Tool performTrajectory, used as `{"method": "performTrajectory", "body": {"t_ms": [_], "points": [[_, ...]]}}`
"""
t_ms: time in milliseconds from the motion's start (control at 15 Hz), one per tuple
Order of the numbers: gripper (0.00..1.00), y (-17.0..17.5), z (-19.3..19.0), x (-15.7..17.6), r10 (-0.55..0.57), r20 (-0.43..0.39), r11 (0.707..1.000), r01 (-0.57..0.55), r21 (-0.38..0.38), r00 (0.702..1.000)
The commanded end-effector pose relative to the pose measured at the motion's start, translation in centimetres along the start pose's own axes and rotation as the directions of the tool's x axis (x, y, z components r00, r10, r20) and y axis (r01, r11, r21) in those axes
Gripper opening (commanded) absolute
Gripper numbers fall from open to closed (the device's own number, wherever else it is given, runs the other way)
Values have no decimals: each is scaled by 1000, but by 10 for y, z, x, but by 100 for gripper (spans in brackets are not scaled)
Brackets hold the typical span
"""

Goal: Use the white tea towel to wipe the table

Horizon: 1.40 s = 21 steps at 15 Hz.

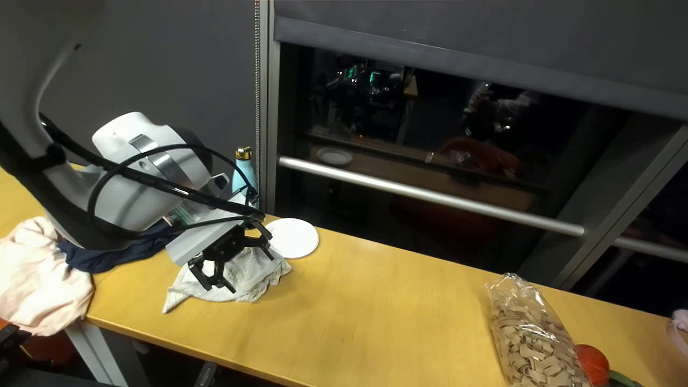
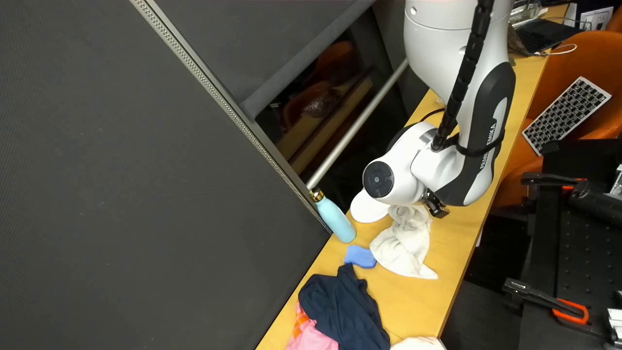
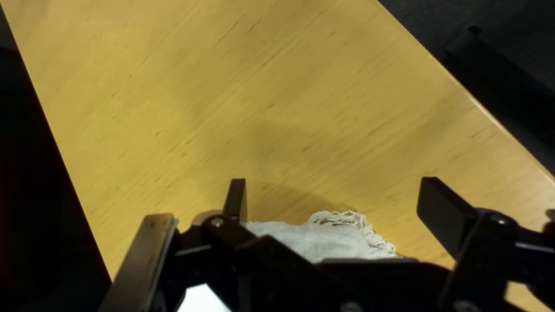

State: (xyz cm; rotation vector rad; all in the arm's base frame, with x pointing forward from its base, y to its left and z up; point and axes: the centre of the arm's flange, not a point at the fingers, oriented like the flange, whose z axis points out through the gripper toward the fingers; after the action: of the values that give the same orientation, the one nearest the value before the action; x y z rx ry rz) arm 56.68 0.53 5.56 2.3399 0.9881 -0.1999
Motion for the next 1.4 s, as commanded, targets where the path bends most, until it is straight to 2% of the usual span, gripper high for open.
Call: {"method": "performTrajectory", "body": {"t_ms": [0, 133, 400, 467, 1133, 1333], "points": [[100, 10, -5, 24, 14, -63, 1000, -13, 1, 998], [100, 11, -9, 38, 10, -86, 1000, -10, 6, 996], [100, 5, 6, 62, 7, -106, 999, -3, 38, 994], [81, 2, 11, 66, 9, -107, 999, -3, 48, 994], [3, -3, 50, 77, 23, -140, 997, -13, 74, 990], [0, -18, 64, 67, 32, -164, 996, -18, 88, 986]]}}
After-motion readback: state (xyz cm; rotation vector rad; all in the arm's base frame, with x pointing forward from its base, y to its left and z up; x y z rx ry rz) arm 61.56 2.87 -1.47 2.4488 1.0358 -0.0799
